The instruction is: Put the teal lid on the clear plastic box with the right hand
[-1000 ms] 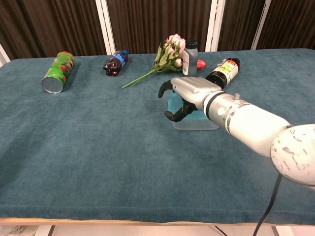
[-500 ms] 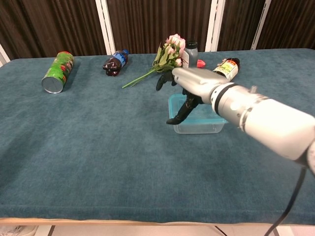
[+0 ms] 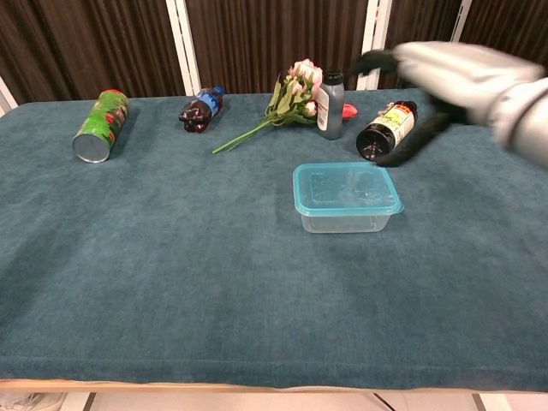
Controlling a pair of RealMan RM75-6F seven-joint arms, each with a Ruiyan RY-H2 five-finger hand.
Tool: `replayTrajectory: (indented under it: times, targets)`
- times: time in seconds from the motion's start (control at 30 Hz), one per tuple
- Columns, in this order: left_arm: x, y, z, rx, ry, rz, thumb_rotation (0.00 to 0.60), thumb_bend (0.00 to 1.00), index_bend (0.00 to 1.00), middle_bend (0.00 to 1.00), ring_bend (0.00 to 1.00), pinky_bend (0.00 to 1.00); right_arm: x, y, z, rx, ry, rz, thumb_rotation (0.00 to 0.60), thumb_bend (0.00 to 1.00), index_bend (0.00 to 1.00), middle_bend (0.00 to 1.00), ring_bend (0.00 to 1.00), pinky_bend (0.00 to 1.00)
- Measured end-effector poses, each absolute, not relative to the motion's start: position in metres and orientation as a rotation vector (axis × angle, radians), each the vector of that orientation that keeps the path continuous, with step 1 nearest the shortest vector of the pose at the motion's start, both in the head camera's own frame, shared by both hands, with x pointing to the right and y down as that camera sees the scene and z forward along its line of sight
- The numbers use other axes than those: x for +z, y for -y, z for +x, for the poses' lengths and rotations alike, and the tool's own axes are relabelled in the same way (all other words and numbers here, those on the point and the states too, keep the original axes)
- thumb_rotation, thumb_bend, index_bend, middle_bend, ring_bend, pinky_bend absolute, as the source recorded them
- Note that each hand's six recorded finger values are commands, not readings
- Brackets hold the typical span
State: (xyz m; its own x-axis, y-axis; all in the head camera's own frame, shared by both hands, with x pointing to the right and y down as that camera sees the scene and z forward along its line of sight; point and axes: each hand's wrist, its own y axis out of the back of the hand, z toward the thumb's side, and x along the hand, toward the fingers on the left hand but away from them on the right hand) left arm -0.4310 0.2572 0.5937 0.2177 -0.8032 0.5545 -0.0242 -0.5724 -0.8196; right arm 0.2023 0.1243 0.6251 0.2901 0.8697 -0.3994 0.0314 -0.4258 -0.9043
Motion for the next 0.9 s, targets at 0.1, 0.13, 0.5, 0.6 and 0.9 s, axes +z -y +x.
replayTrajectory:
  times: [0.1, 0.13, 0.5, 0.6, 0.9]
  targets:
    - [0.590, -0.257, -0.432, -1.408, -0.783, -1.789, 0.600, 0.74, 0.23, 0.17, 0.13, 0.30, 0.613, -0.142, 0.255, 1.323, 0.829, -1.555, 0.600, 0.12, 0.01, 0.02, 0.00, 0.21]
    - [0.590, -0.257, -0.432, -1.404, -0.785, -1.787, 0.600, 0.74, 0.23, 0.17, 0.13, 0.30, 0.610, -0.149, 0.270, 1.345, 0.833, -1.519, 0.600, 0.12, 0.00, 0.00, 0.00, 0.21]
    - [0.588, -0.259, -0.430, -1.393, -0.786, -1.769, 0.600, 0.74, 0.23, 0.17, 0.13, 0.30, 0.612, -0.186, 0.374, 1.425, 0.955, -1.437, 0.600, 0.12, 0.00, 0.00, 0.00, 0.20]
    - [0.588, -0.259, -0.430, -1.396, -0.786, -1.767, 0.600, 0.74, 0.23, 0.17, 0.13, 0.30, 0.615, -0.190, 0.380, 1.424, 0.955, -1.458, 0.600, 0.12, 0.00, 0.00, 0.00, 0.20]
    - [0.590, -0.259, -0.430, -1.402, -0.780, -1.771, 0.600, 0.74, 0.23, 0.17, 0.13, 0.30, 0.616, -0.195, 0.378, 1.405, 0.945, -1.483, 0.600, 0.12, 0.00, 0.00, 0.00, 0.20]
